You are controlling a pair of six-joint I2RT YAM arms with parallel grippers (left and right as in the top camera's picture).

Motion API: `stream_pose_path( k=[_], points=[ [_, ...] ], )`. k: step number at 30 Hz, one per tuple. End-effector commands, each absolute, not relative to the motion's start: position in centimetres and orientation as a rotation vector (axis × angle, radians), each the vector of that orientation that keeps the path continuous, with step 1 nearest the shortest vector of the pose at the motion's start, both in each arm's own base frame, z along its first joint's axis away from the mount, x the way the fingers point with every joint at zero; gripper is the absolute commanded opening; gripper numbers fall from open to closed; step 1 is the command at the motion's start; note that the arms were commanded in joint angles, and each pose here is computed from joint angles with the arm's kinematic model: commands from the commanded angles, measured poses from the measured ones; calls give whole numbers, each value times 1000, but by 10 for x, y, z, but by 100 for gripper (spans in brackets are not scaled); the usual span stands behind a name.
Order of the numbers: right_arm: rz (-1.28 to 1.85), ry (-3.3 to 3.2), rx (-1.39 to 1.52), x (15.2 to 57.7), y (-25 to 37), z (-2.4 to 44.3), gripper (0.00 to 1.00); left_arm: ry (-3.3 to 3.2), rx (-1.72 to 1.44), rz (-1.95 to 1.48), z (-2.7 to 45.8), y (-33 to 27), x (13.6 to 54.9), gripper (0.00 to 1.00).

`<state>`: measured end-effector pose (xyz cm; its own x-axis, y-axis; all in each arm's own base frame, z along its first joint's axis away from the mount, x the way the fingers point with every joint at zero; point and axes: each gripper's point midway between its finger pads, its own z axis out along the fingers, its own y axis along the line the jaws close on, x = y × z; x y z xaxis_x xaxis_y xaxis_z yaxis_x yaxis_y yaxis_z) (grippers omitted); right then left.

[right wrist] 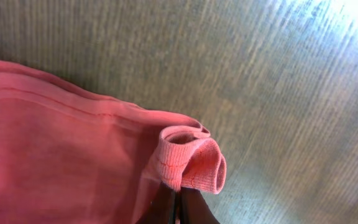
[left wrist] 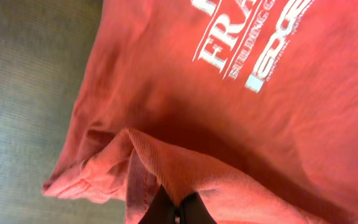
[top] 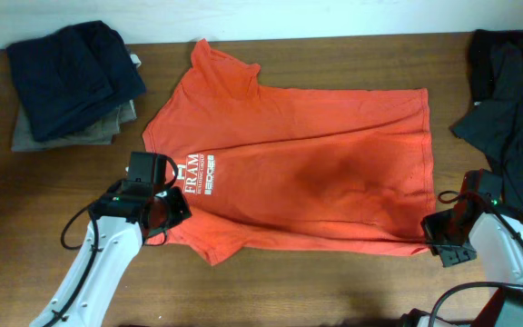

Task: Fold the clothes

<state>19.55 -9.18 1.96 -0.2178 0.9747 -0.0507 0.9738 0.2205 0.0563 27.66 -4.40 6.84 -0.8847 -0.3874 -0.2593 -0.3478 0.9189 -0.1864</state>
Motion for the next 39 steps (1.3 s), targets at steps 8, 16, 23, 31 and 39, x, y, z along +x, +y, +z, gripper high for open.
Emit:
stream_pose_path(
  k=[8,16,23,31,39],
  points=[
    [189,2314,1863,229,-92,27,4,2642,-527,-172,87,-37,308,1],
    [297,2250,1789,255,-94,34,4,2590,-545,-79,91,-24,316,1],
    [343,2190,1790,267,-96,38,5,2511,-554,-33,100,-16,330,1],
    [351,2171,1769,273,-98,41,5,2497,-555,-27,91,-16,343,1],
    [371,2141,1705,288,-99,47,8,2502,-557,-22,75,-17,355,1]
  ],
)
